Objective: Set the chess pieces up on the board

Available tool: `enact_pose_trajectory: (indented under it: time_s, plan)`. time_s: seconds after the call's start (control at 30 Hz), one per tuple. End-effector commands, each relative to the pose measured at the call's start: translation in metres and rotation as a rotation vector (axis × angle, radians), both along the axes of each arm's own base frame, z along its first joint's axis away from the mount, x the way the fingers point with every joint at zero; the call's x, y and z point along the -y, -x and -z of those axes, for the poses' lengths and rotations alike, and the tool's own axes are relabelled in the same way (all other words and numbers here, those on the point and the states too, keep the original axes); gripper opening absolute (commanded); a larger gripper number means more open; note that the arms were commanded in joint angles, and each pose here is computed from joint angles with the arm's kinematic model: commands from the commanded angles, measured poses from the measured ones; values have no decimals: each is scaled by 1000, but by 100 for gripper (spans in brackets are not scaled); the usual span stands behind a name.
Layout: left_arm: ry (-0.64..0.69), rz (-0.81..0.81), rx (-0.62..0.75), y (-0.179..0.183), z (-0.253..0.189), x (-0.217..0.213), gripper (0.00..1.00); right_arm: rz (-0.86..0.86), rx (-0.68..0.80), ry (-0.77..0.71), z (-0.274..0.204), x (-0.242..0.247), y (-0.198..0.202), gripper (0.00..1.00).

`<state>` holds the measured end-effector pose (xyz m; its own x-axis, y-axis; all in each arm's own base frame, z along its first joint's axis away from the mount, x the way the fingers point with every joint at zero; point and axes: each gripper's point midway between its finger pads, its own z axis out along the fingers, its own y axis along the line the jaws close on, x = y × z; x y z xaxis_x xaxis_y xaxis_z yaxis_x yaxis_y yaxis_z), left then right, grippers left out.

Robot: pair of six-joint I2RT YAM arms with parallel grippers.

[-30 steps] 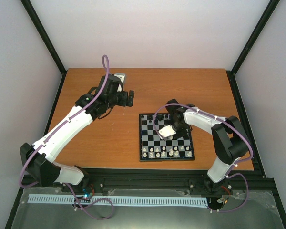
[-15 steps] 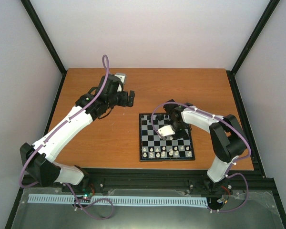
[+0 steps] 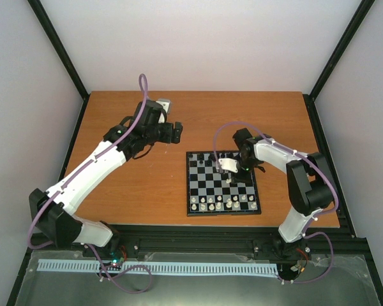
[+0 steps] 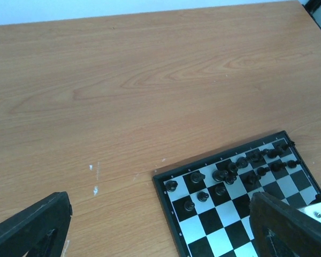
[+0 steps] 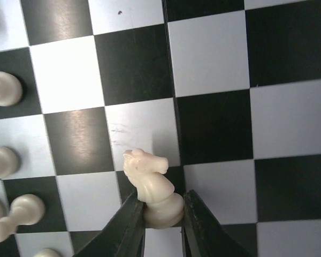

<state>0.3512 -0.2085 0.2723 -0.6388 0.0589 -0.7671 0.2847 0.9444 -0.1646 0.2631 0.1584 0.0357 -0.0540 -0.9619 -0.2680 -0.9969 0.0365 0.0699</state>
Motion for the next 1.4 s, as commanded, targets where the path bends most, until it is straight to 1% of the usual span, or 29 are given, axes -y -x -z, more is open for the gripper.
enact_pose_trajectory:
  time_s: [0.0, 0.03, 0.13, 0.2, 0.27, 0.3, 0.37, 0.43, 0.57, 0.73, 0.87, 1.1, 1.23, 1.37]
  plan:
    - [110, 26, -92, 0, 22, 22, 91, 159, -38, -178, -19, -12, 4, 16]
    - [153, 38, -123, 1, 27, 29, 88, 182, -31, -203, -24, -13, 3, 16]
    - [337, 94, -230, 11, 39, 59, 74, 257, -10, -288, -41, -16, -5, 16]
    - [455, 105, -294, 17, 49, 73, 67, 296, 11, -330, -53, -17, -9, 16]
    - [564, 81, -359, 26, 68, 80, 64, 332, 24, -371, -65, -17, -13, 16]
    - [602, 80, -368, 29, 72, 83, 62, 345, 28, -386, -70, -18, -13, 16]
    - [646, 88, -385, 36, 80, 94, 59, 362, 50, -401, -77, -17, -15, 17]
    - [669, 112, -408, 46, 87, 109, 59, 369, 67, -414, -82, -17, -16, 17]
    - [696, 163, -463, 65, 105, 145, 54, 379, 62, -418, -85, -17, -15, 17]
    - [740, 201, -505, 69, 115, 175, 49, 384, 60, -423, -85, -17, -13, 17]
    - [755, 239, -518, 71, 114, 195, 45, 386, 51, -423, -83, -18, -12, 17]
    - [752, 241, -499, 66, 113, 201, 42, 381, 34, -429, -81, -19, -10, 17]
    - [765, 252, -515, 65, 117, 206, 38, 379, 22, -430, -80, -20, -10, 17]
    - [768, 260, -524, 65, 118, 210, 36, 380, 21, -432, -80, -20, -10, 17]
